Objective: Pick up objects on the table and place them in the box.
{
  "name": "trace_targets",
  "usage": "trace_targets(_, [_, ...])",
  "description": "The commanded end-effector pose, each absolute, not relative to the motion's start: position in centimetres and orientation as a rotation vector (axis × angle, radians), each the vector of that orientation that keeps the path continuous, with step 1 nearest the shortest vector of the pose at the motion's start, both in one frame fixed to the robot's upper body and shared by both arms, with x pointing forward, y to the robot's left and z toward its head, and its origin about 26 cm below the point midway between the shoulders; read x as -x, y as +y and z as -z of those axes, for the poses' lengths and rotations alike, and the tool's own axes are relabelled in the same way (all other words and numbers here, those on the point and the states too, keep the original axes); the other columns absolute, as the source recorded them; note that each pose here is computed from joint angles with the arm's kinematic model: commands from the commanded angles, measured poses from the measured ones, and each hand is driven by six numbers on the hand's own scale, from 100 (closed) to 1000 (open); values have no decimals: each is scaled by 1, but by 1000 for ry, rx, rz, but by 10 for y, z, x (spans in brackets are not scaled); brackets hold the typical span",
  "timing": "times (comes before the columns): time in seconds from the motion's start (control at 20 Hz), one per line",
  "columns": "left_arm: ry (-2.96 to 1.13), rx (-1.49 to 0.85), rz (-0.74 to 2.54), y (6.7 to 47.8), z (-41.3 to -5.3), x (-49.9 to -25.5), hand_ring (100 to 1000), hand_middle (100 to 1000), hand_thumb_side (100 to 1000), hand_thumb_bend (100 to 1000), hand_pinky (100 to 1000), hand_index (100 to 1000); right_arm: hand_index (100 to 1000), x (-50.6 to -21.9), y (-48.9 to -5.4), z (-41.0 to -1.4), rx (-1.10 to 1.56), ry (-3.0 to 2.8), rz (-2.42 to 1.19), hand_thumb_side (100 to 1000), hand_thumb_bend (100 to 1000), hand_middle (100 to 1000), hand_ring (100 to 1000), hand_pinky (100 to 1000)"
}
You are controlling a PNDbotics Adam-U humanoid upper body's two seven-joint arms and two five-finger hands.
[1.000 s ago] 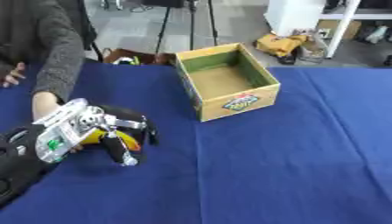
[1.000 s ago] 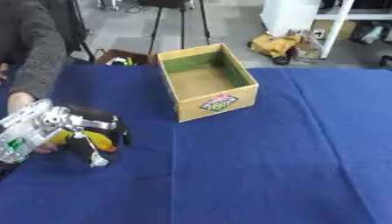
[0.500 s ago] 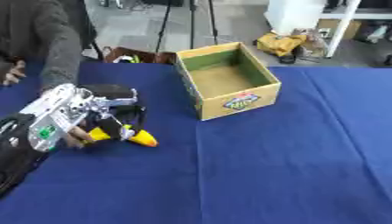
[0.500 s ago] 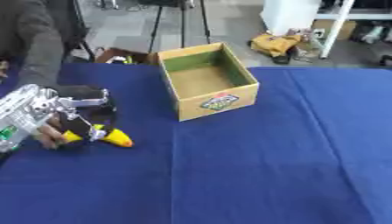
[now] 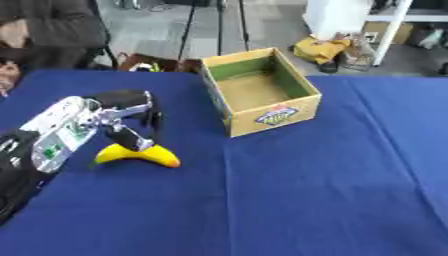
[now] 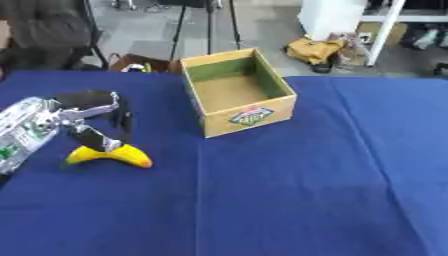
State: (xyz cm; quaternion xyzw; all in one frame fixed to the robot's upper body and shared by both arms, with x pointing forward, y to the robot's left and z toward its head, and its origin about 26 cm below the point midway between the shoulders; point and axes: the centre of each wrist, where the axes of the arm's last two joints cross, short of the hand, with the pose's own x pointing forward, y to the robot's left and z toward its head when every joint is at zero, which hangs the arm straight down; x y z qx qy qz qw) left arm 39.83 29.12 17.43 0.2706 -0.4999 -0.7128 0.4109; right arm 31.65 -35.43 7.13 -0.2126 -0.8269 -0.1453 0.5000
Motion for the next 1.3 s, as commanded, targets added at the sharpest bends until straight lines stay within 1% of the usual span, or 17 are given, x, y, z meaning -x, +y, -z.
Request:
trace_targets(0.05, [-1248,-704,1849,297,-194,-397,812,820,116,360,823,912,764,-317,-362,-82,534,-2028,339,693,100,674,677,726])
trace_targets(0.25, [-1251,-711,1853,296,-210,-392,765,787,100,310,764,883,764,-317,-362,-81,535,-2026,339,693,100,674,676,726])
trace_targets(0.3, [-1256,-718,1849,296,-213,-391,715,737,100,265,715,842,764,-317,-362,-81,536,-2026,339,693,100,674,677,726])
trace_targets(0.35, [-1269,-735,1838,297,-216,-390,649,668,100,220,661,791,764,-317,-362,-81,537,-2026,340,693,100,674,677,726])
trace_targets(0.4, [-1287,-756,1824,297,-218,-389,557,569,100,155,573,701,764,-317,-362,-81,537,-2026,340,693,100,674,677,726])
trace_targets(0.5, [-1334,-803,1785,299,-220,-388,480,481,100,100,480,599,764,-317,-362,-81,538,-2026,341,693,100,674,677,726])
trace_targets(0.55, [-1358,-830,1762,300,-221,-387,472,470,100,100,467,582,764,-317,-362,-81,538,-2026,341,693,100,674,677,726])
trace_targets(0.6, [-1377,-852,1745,301,-221,-387,476,475,100,100,475,588,764,-317,-362,-81,538,-2026,341,693,100,674,677,726])
trace_targets(0.65, [-1387,-867,1733,302,-221,-387,505,506,100,120,515,629,764,-317,-362,-81,538,-2026,341,693,100,674,677,726])
trace_targets(0.75, [-1386,-874,1734,303,-219,-386,626,637,100,234,667,781,764,-317,-362,-81,538,-2026,341,693,100,674,677,726])
trace_targets(0.8, [-1375,-867,1741,304,-219,-386,705,713,100,287,731,838,764,-317,-362,-81,538,-2026,341,693,100,674,677,726])
trace_targets(0.85, [-1362,-856,1751,305,-219,-386,748,758,100,317,770,868,764,-317,-362,-81,538,-2026,341,694,100,674,677,727])
trace_targets(0.9, [-1350,-847,1759,305,-219,-386,769,778,100,322,791,882,764,-317,-363,-81,538,-2026,341,693,100,674,677,727])
trace_targets(1.0, [-1330,-834,1772,307,-221,-385,786,794,100,336,803,892,764,-317,-363,-81,539,-2025,341,693,100,674,677,726])
trace_targets(1.1, [-1320,-828,1776,309,-224,-384,788,795,100,321,804,891,764,-317,-363,-81,539,-2025,342,693,100,674,677,726])
trace_targets(1.2, [-1317,-830,1770,311,-226,-384,771,778,100,289,781,874,764,-317,-363,-81,539,-2026,342,693,100,674,677,727])
trace_targets(1.3, [-1316,-835,1760,311,-227,-383,759,771,100,279,764,869,764,-317,-363,-81,539,-2026,342,693,100,674,677,727])
